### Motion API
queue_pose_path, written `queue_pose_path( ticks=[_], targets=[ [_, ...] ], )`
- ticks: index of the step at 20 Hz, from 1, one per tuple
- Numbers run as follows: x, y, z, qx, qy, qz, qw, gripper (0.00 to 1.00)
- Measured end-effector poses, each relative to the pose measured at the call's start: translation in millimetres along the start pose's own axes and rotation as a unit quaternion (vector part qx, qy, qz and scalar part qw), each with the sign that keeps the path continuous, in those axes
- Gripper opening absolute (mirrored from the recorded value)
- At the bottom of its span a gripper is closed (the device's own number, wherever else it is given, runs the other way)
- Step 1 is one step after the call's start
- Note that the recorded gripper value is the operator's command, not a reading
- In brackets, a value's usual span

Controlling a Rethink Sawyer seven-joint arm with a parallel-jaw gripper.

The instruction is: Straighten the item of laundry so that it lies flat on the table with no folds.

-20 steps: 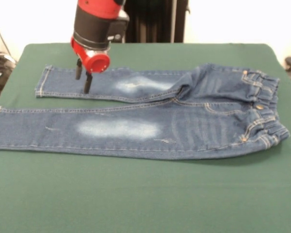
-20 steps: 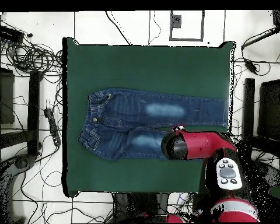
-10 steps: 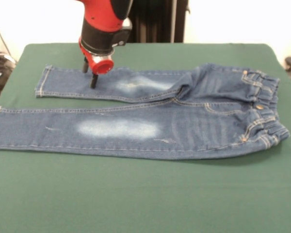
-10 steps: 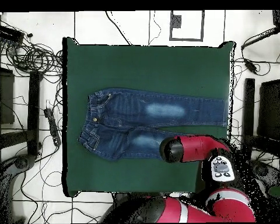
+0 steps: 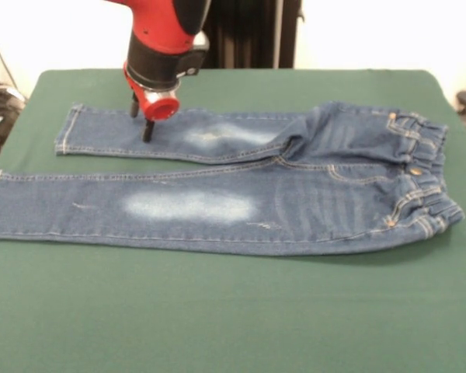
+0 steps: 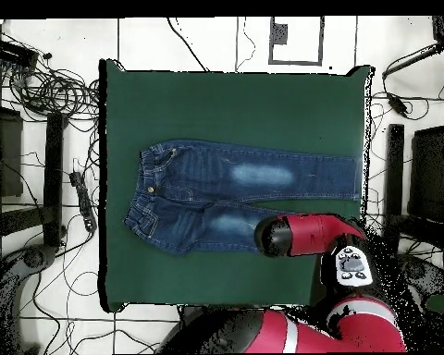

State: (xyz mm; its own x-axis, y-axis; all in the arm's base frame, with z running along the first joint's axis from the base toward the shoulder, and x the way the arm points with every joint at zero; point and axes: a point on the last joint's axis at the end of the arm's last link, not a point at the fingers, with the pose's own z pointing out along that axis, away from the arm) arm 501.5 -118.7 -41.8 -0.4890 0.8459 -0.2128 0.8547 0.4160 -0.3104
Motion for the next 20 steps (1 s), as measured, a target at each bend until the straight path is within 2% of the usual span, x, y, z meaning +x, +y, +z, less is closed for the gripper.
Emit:
queue_pose_path(
  ticks=[12,20],
  targets=[
    [-12,-2,5,0.010,-0.022,-0.007,0.9997,1.00],
    [-33,-7,12,0.017,-0.046,-0.014,0.9987,1.00]
  ],
)
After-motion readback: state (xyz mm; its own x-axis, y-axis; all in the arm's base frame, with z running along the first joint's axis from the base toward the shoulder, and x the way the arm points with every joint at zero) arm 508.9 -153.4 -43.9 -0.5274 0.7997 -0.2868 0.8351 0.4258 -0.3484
